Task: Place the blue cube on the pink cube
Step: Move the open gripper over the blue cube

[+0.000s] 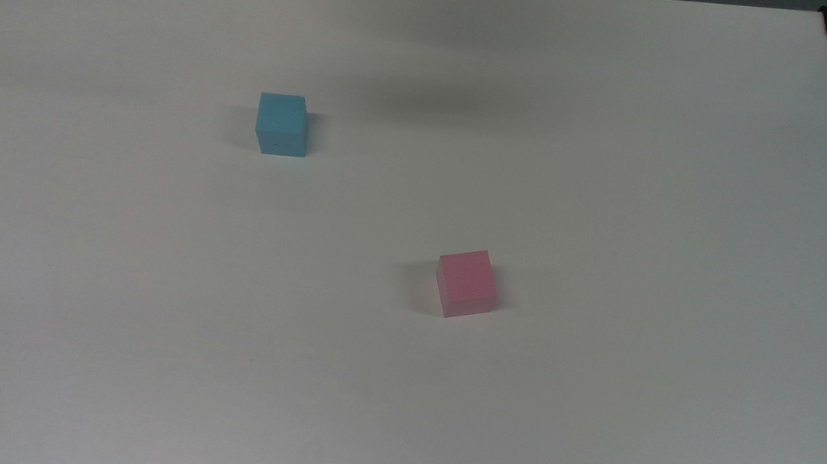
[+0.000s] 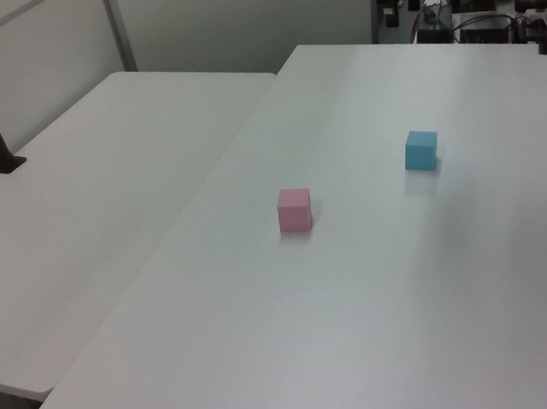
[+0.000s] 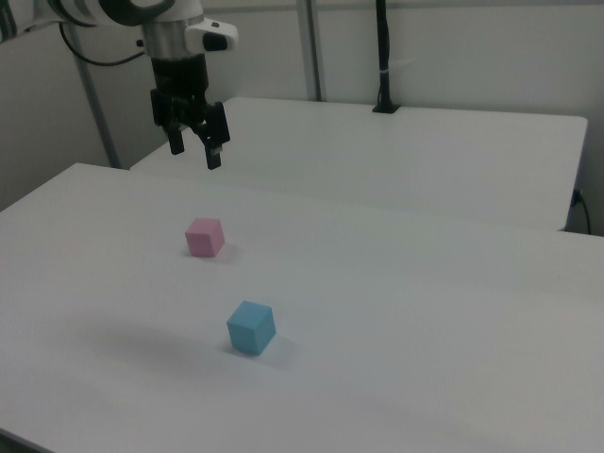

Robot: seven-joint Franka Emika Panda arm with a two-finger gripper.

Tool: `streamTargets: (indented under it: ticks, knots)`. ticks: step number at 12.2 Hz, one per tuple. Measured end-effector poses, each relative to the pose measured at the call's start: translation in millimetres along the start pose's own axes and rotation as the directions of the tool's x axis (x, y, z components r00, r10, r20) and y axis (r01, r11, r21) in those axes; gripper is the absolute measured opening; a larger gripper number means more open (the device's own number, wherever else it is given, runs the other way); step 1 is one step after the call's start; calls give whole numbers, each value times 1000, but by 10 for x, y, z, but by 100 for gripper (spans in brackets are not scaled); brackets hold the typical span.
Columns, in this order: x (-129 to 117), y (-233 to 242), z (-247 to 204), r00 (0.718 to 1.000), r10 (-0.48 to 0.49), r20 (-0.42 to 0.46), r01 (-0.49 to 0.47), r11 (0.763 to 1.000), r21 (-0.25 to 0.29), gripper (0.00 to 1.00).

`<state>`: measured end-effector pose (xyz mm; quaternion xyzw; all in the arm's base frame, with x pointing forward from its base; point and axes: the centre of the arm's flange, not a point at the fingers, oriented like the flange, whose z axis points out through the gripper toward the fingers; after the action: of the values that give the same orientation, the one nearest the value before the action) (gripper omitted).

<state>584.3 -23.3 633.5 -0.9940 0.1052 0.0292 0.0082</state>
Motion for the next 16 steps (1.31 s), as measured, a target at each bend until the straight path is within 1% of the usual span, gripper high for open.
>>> streamTargets:
  ticks: [3,6,7,8,13,14,16]
  knots:
    - [-43,-5,11,999,-36,5,36,999,0,100]
    - [-62,-13,44,999,-47,-25,47,999,4,100]
    - [-61,-21,62,997,-69,-32,69,998,4,100]
    - [-64,-49,87,993,-115,-30,115,993,3,100]
    - [-65,-168,265,959,-282,-11,282,959,-1,100]
    - [-65,-172,303,949,-317,-5,317,949,-1,100]
    - [-41,-111,418,918,-396,7,396,918,-1,100]
